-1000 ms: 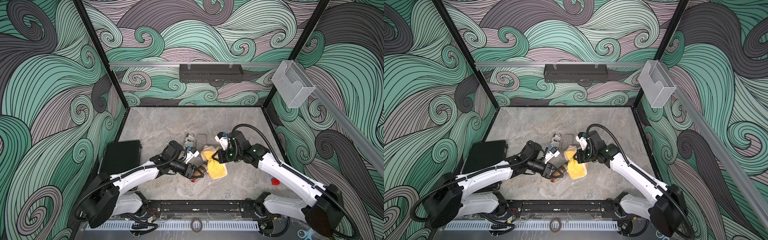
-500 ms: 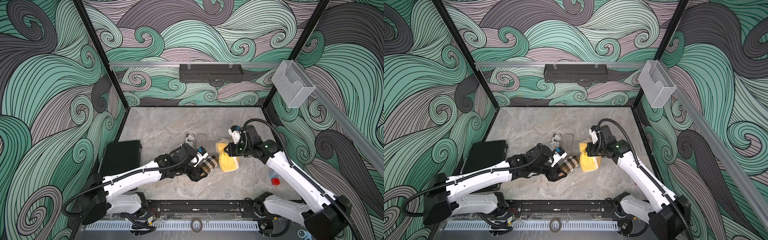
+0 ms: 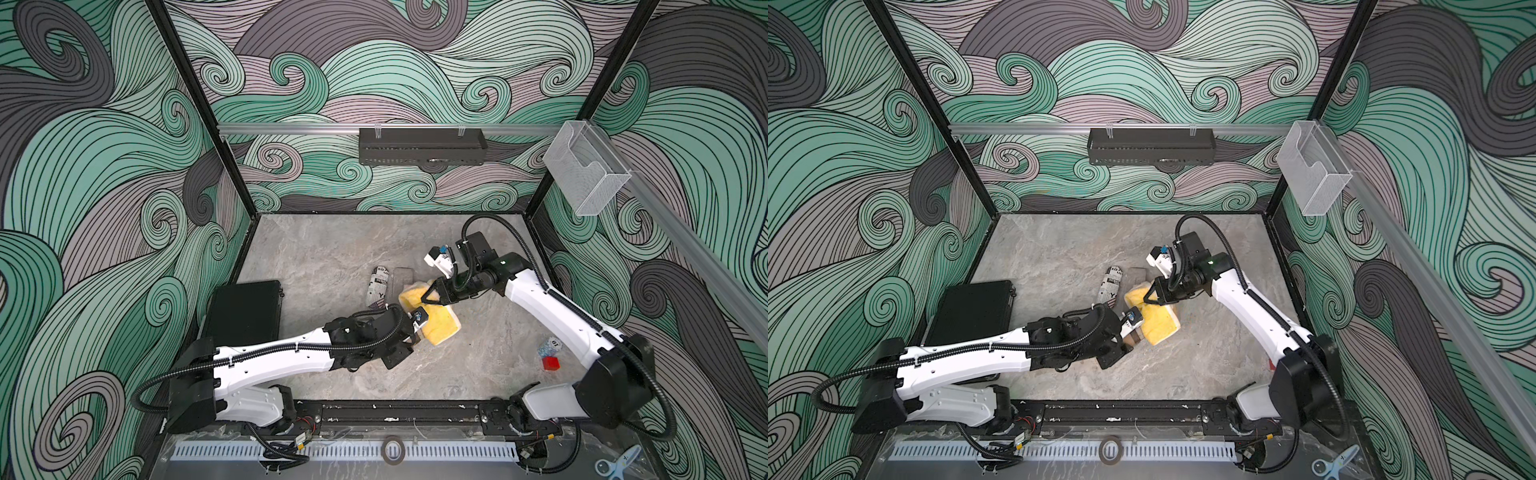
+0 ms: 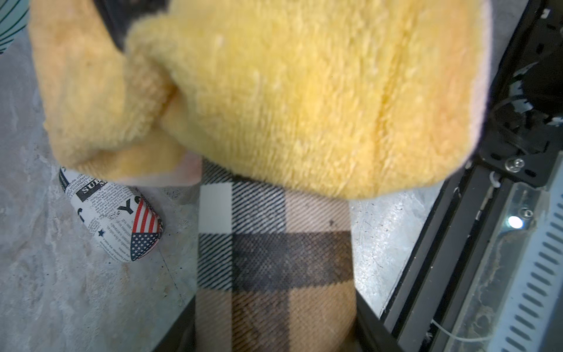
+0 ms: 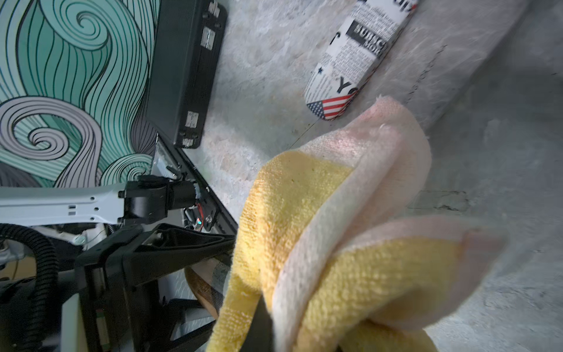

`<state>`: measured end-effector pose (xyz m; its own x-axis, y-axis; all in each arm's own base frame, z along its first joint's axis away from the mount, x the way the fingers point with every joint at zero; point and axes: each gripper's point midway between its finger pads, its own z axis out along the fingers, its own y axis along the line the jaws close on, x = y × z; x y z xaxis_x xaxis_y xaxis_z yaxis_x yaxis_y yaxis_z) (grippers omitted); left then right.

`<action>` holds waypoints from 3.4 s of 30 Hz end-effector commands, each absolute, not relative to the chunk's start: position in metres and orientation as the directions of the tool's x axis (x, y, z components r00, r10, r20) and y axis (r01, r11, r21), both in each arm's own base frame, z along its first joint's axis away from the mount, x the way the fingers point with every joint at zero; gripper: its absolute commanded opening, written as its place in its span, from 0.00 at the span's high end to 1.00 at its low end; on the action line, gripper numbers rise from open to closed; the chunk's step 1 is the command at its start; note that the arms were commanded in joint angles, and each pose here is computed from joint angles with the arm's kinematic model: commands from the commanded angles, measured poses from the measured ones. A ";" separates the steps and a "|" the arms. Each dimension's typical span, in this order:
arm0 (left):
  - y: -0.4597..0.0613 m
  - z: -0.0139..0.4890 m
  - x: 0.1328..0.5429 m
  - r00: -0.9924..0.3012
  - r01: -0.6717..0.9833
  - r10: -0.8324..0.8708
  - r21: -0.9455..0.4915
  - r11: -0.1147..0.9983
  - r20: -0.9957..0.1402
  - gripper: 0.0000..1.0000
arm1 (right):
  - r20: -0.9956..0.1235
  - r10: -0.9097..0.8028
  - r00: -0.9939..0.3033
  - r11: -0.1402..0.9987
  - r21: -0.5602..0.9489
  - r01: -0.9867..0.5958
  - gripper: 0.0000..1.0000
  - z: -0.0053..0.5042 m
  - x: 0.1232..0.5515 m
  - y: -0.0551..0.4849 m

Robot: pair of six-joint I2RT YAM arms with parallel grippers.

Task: Wipe the eyeglass case
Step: Wipe the dirt from the eyeglass case.

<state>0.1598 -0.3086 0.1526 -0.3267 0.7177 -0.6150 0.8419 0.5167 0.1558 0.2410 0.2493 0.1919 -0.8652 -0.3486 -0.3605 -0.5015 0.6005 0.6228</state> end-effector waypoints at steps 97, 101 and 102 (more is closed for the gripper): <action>-0.116 0.010 0.180 -0.955 -0.124 -0.119 0.000 0.992 -0.272 0.15 | -0.474 -0.243 -0.846 0.722 0.495 -0.484 1.00 0.178 0.200 0.223; -0.116 0.009 0.167 -0.964 -0.127 -0.130 -0.028 0.991 -0.231 0.12 | -0.474 -0.244 -0.846 0.721 0.495 -0.485 1.00 0.178 0.200 0.223; -0.116 0.009 0.163 -0.966 -0.126 -0.132 -0.039 0.991 -0.221 0.12 | -0.476 -0.243 -0.845 0.721 0.494 -0.486 1.00 0.178 0.200 0.223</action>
<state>0.1823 -0.1208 0.0136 -0.9498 -0.1110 -0.2925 -0.1079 0.9938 -0.0266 0.2024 0.2237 0.1770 -0.8491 -0.2446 -0.4683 -0.4817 0.7224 0.4961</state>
